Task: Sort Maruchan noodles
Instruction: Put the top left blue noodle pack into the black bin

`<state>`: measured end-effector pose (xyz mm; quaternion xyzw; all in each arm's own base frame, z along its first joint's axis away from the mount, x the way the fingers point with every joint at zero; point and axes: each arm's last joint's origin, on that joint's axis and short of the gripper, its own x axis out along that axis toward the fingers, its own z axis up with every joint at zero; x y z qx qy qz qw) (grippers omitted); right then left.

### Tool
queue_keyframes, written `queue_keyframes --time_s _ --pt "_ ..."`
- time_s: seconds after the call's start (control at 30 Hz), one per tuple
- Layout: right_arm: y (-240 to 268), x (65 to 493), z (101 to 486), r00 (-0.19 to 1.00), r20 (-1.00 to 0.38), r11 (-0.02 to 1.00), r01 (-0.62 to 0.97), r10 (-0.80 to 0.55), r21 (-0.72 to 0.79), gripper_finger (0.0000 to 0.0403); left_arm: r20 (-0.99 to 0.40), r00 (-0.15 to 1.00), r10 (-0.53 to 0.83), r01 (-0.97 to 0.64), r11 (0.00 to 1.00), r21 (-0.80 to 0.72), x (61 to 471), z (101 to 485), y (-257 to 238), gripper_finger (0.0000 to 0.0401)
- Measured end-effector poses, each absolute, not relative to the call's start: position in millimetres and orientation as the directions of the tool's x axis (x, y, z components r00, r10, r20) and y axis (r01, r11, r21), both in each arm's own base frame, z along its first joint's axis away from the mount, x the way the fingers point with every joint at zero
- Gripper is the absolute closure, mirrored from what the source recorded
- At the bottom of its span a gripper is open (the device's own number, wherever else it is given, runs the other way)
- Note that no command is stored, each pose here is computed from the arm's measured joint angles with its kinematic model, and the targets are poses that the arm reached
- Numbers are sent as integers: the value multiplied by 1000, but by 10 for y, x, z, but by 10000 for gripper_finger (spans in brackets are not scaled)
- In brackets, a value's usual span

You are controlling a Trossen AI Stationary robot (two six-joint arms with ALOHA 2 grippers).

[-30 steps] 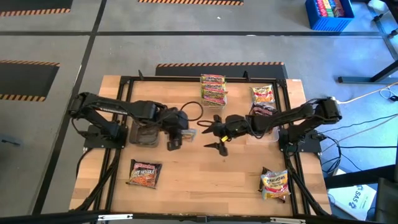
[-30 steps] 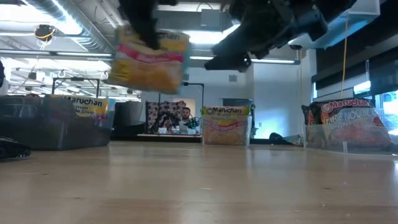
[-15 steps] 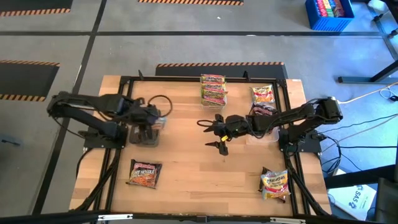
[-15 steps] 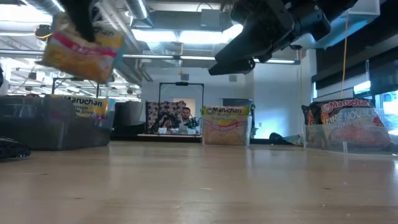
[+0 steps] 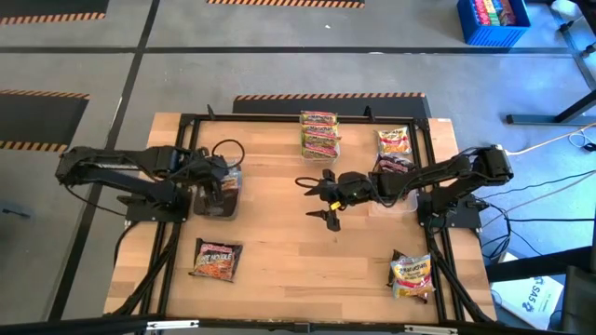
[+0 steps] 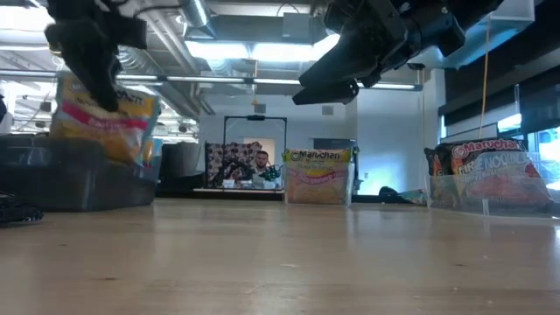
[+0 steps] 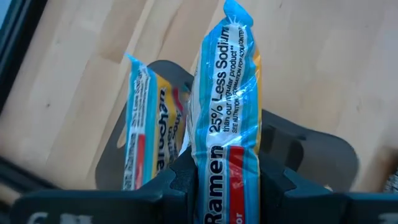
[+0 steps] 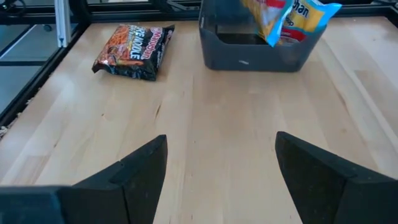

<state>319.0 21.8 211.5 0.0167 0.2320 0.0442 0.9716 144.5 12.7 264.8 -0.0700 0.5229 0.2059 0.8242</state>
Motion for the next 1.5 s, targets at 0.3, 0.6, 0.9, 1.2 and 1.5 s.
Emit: queue_keyframes --time_s 0.3,0.6,0.9,1.2,1.5 --pt "218 3188 2111 886 -454 995 -73 94 64 126 -900 331 284 -431 894 124 1468 2352 251 310" --pt "218 3187 2109 885 -455 995 -72 94 64 126 -892 340 299 -452 883 124 1479 2350 272 310" --pt "222 3187 2109 884 -456 995 -78 101 68 126 -908 295 297 -480 868 128 1573 2196 322 310" --pt "226 3180 2097 877 -467 994 -87 111 73 126 -934 199 297 -498 851 165 1669 2066 399 310" --pt "229 3180 2097 876 -467 992 -96 122 79 126 -942 180 282 -490 857 162 1665 2060 395 258"
